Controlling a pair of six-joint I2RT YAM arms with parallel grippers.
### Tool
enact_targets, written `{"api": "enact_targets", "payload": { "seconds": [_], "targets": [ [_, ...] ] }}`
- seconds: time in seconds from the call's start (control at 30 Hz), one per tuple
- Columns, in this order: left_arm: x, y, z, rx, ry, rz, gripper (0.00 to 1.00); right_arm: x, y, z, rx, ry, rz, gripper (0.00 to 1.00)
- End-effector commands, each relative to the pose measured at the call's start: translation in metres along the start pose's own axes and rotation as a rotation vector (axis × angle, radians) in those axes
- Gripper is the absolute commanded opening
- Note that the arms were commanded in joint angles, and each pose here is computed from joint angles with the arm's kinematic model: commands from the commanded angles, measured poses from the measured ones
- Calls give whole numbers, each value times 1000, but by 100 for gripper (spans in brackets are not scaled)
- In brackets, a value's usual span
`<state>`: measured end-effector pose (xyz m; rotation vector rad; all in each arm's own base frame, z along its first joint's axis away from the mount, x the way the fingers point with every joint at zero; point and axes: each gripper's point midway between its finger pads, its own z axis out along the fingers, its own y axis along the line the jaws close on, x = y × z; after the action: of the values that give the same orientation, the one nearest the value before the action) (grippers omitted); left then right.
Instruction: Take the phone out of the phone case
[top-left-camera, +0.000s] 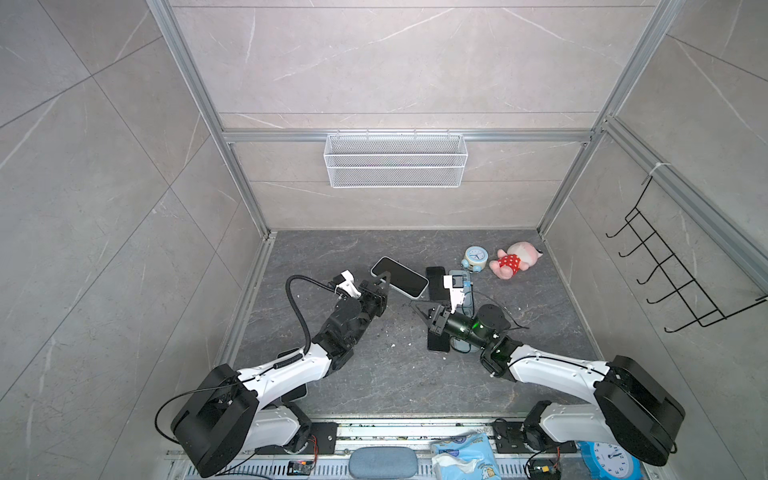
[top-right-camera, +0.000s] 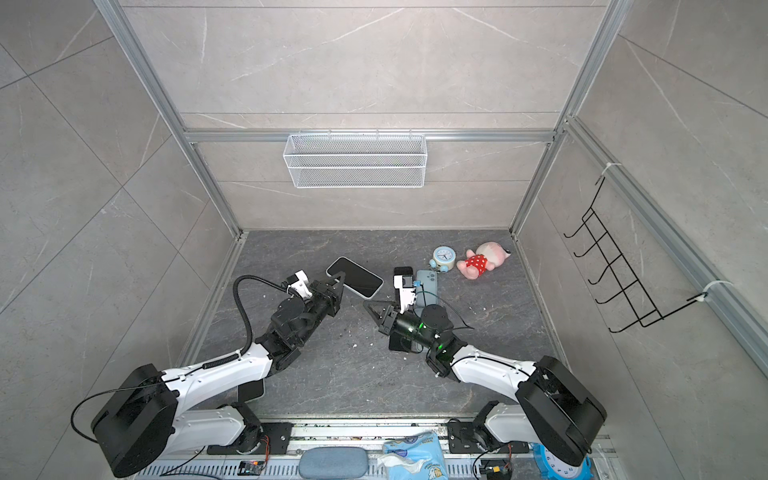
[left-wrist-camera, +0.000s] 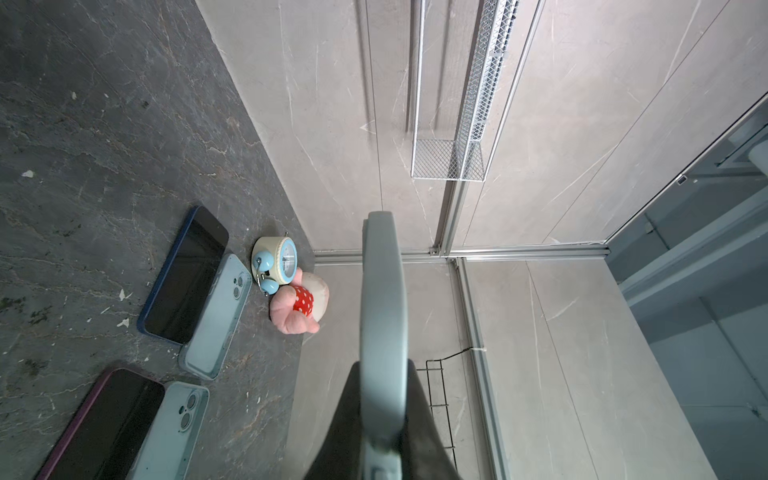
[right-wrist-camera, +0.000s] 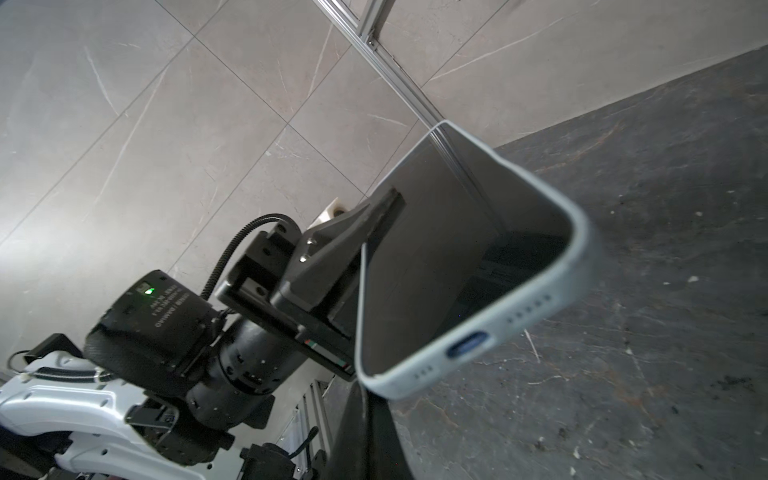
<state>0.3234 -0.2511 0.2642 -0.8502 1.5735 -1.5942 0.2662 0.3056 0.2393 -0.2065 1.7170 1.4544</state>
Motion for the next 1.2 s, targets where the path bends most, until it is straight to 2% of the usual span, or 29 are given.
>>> {"api": "enact_targets", "payload": {
  "seconds": [0.0, 0.07, 0.13, 0.17, 0.2, 0.23, 0.27, 0.33, 0.43, 0.63, 0.7, 0.87, 1.17],
  "targets": [
    [5, -71, 0, 221, 28, -80, 0, 5, -23, 0, 47, -5, -1, 0],
    [8, -75, 1, 227, 35, -77, 0, 4, -32, -2, 45, -26, 21, 0],
    [8, -76, 1, 232, 33, -67, 0, -1, -27, -5, -16, -51, 49, 0],
    [7, -73, 1, 223, 25, -63, 0, -4, -17, -7, -75, -63, 59, 8],
    [6, -72, 0, 221, 18, -59, 0, -6, -9, -9, -119, -67, 67, 23],
    [4, -69, 0, 219, 10, -58, 0, -9, 0, -11, -161, -73, 77, 42],
    [3, -68, -1, 225, 5, -55, 0, -11, 8, -13, -197, -78, 92, 55],
    [2, -66, 0, 226, -2, -50, 0, -17, 19, -19, -239, -102, 117, 68],
    [1, -61, 1, 230, -14, -45, 0, -19, 33, -26, -271, -114, 146, 74],
    [4, -59, 4, 247, -5, -54, 0, -26, 26, -26, -245, -150, 230, 72],
    [4, -59, 3, 248, -4, -55, 0, -29, 23, -23, -239, -156, 253, 68],
    [5, -59, -1, 249, -4, -45, 0, -39, 28, -17, -259, -169, 267, 50],
    [10, -58, -2, 254, 9, -48, 0, -41, 21, -12, -245, -172, 289, 32]
  ]
}}
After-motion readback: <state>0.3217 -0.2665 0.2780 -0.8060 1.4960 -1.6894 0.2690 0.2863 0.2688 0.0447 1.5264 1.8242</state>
